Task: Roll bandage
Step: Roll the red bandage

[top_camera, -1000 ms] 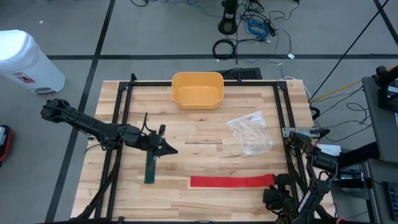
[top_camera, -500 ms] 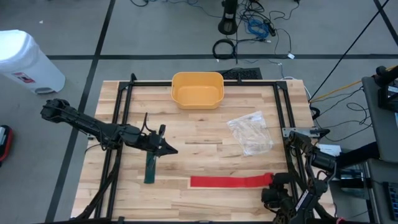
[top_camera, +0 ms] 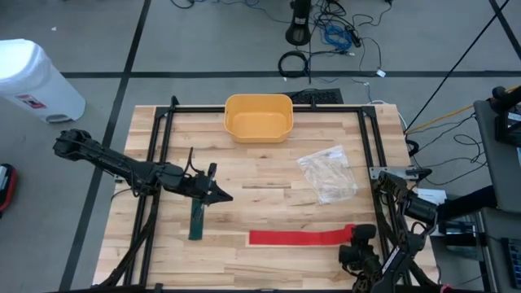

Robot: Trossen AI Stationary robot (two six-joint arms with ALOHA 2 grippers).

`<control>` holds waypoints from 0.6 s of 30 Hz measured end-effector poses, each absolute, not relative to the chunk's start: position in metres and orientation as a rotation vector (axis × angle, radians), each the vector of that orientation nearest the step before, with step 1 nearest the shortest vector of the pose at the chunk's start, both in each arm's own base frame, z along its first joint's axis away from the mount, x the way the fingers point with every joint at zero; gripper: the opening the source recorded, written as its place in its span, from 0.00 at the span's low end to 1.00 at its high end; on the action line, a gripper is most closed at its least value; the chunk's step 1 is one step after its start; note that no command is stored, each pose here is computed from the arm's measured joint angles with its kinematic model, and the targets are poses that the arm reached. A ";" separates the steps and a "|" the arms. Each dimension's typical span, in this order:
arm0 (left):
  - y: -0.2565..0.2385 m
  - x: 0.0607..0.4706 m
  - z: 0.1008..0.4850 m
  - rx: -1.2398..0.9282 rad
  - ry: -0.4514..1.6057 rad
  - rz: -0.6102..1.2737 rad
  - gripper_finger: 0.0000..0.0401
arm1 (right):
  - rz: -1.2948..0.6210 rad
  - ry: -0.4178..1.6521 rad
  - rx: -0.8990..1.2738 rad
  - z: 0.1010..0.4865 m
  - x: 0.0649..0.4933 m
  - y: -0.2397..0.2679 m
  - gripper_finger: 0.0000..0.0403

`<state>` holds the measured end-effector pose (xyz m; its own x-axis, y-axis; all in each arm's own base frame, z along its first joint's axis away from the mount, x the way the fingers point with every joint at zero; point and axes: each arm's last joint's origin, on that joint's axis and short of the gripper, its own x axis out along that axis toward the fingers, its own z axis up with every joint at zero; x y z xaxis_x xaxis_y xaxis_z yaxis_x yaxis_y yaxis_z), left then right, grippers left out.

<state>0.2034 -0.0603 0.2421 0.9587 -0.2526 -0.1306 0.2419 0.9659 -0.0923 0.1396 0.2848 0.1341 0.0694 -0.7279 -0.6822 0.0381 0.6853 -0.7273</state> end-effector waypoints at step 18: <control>-0.060 0.203 0.242 -0.076 0.142 -0.251 0.05 | -0.643 1.397 -0.626 0.135 0.140 0.284 0.09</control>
